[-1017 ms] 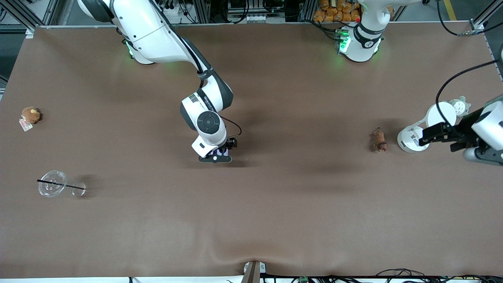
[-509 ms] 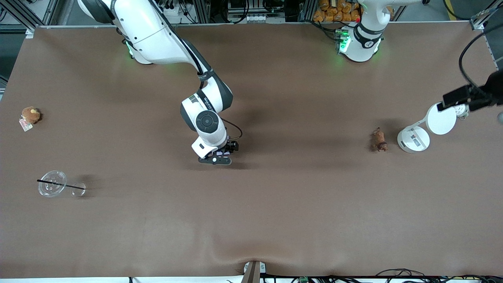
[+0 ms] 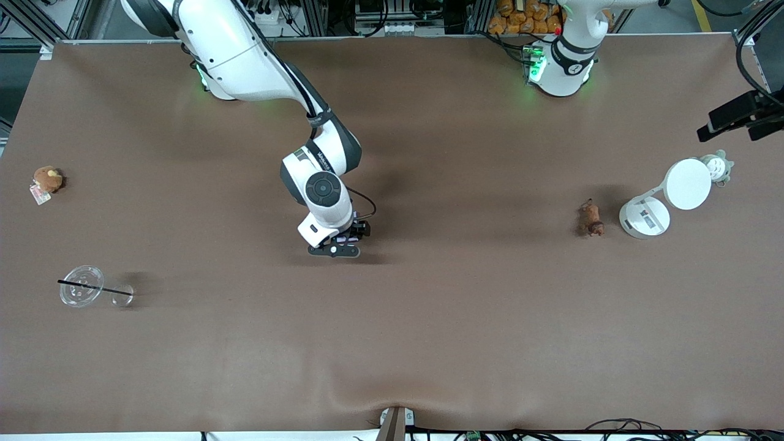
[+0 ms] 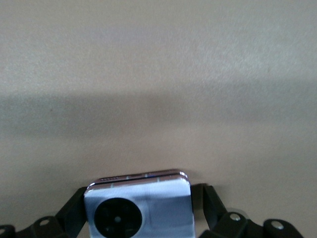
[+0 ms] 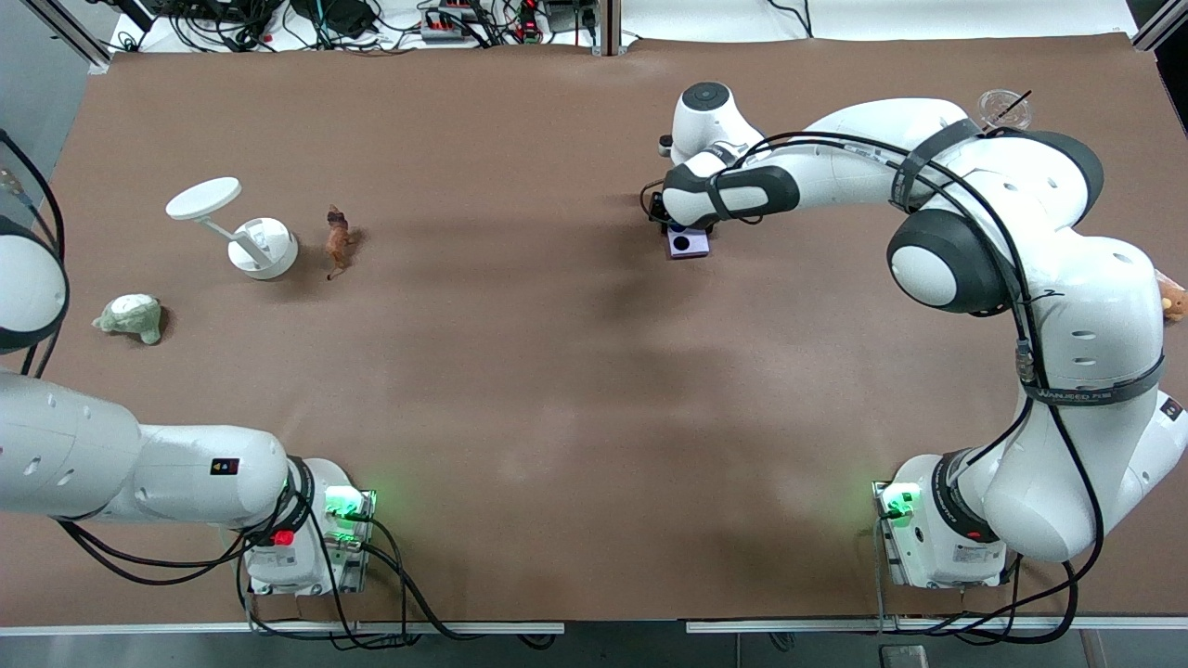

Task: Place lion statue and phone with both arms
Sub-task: 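Raise the left gripper away while the right gripper lifts the phone, then carry the phone toward the glass cup with the right gripper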

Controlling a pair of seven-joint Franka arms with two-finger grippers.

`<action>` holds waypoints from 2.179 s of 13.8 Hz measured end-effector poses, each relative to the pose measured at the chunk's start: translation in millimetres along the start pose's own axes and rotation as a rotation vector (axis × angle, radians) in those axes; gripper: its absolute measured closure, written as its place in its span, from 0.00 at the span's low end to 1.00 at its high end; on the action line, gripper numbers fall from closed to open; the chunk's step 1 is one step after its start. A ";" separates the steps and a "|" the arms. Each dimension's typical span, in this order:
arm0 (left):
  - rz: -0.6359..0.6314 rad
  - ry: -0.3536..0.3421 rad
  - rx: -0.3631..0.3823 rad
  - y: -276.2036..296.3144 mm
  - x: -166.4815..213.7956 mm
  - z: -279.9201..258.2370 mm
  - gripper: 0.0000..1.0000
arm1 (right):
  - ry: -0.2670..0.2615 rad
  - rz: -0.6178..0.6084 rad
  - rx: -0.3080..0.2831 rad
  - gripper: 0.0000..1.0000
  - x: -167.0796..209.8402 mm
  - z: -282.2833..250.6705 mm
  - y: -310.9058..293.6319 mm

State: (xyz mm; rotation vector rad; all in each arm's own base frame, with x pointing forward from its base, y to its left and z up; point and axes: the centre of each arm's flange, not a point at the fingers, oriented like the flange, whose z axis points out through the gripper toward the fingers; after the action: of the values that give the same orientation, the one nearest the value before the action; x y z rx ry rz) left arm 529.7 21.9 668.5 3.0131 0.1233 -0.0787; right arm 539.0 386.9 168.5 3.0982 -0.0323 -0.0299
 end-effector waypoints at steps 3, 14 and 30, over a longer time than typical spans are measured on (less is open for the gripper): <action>0.002 -0.010 0.023 -1.8 -5.4 0.4 0.00 | 0.008 -0.010 -0.006 0.00 0.4 -0.2 0.1; 0.041 -0.006 0.096 13.8 -0.9 10.3 0.00 | 0.054 0.064 0.012 0.15 24.2 -15.2 19.9; 0.067 0.003 0.148 13.5 14.9 25.1 0.00 | 0.345 -0.088 -0.019 0.15 185.0 -75.4 393.2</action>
State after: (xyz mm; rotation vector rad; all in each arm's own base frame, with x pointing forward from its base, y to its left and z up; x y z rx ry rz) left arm 544.4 6.5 644.5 3.1620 0.0177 -0.0801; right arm 717.3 -6.6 257.3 3.0348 0.1141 0.4963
